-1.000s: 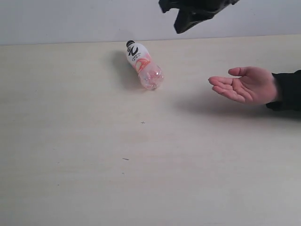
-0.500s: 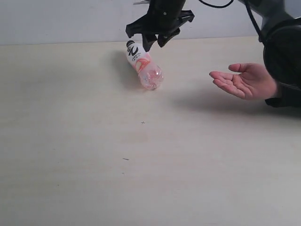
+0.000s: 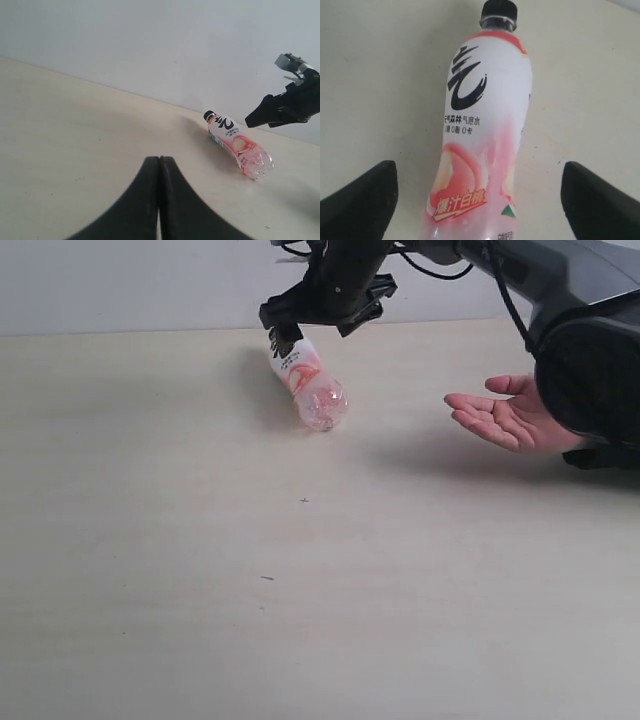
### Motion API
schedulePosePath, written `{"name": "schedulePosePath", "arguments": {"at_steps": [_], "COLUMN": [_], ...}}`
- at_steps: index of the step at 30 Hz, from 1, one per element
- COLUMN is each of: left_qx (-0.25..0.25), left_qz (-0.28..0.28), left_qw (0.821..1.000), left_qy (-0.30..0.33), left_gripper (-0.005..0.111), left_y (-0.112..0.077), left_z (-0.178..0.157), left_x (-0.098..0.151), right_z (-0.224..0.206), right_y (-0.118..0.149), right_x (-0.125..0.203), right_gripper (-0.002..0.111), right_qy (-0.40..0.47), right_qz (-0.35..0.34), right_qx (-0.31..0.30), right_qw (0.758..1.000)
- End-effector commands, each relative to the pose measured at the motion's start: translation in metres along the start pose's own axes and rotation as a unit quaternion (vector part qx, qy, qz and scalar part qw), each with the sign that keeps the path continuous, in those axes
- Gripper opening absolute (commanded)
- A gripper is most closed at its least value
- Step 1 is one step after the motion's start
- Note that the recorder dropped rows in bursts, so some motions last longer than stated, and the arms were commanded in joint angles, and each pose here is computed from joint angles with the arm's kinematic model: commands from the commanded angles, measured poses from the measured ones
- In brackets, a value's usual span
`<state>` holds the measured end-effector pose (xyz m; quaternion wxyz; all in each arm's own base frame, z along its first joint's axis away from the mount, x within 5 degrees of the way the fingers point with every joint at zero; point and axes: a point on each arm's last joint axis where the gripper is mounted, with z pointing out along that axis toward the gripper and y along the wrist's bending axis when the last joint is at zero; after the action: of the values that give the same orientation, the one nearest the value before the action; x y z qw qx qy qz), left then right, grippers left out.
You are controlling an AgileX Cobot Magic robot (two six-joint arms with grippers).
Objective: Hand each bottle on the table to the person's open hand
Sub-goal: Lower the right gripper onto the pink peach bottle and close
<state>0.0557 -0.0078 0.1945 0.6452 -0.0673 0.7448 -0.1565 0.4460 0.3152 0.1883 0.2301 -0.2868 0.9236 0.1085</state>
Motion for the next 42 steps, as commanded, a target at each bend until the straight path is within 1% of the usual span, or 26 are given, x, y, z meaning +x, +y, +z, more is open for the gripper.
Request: {"name": "schedulePosePath", "arguments": {"at_steps": [1, 9, 16, 20, 24, 28, 33, 36, 39, 42], "left_qx": [0.002, 0.002, 0.002, 0.002, 0.002, 0.002, 0.002, 0.002, 0.002, 0.002], "left_qz": [0.003, 0.003, 0.003, 0.003, 0.003, 0.003, 0.003, 0.003, 0.003, 0.003], "left_qw": [1.0, 1.0, 1.0, 1.0, 1.0, 1.0, 1.0, 1.0, 1.0, 1.0], "left_qy": [-0.003, -0.003, -0.003, -0.003, -0.003, -0.003, -0.003, -0.003, -0.003, -0.003], "left_gripper": [0.0, 0.0, 0.0, 0.0, 0.0, 0.0, 0.0, 0.0, 0.0, 0.0], "left_y": [0.0, 0.0, 0.0, 0.0, 0.0, 0.0, 0.0, 0.0, 0.0, 0.0], "left_z": [0.0, 0.0, 0.0, 0.0, 0.0, 0.0, 0.0, 0.0, 0.0, 0.0], "left_x": [-0.001, -0.001, -0.001, -0.001, -0.001, -0.001, -0.001, -0.001, -0.001, -0.001], "right_z": [0.009, 0.009, -0.004, 0.001, 0.01, 0.01, 0.01, 0.011, 0.026, 0.036], "right_y": [-0.001, -0.001, 0.005, 0.014, 0.02, 0.021, 0.021, 0.022, 0.021, 0.021], "right_x": [0.004, 0.015, -0.002, -0.006, -0.004, -0.004, -0.004, -0.003, 0.007, 0.009], "right_gripper": [0.083, 0.083, 0.083, 0.083, 0.083, 0.083, 0.083, 0.083, 0.083, 0.083], "right_qy": [0.012, 0.07, 0.016, -0.009, -0.014, -0.014, -0.014, -0.009, 0.023, 0.017], "right_qz": [0.0, 0.0, -0.014, -0.023, -0.034, -0.051, -0.049, -0.037, -0.034, -0.032], "right_qx": [0.0, -0.001, -0.001, -0.003, -0.001, 0.024, 0.03, 0.026, 0.024, 0.024], "right_qw": [1.0, 0.998, 1.0, 1.0, 0.999, 0.998, 0.998, 0.999, 0.999, 0.999]}}
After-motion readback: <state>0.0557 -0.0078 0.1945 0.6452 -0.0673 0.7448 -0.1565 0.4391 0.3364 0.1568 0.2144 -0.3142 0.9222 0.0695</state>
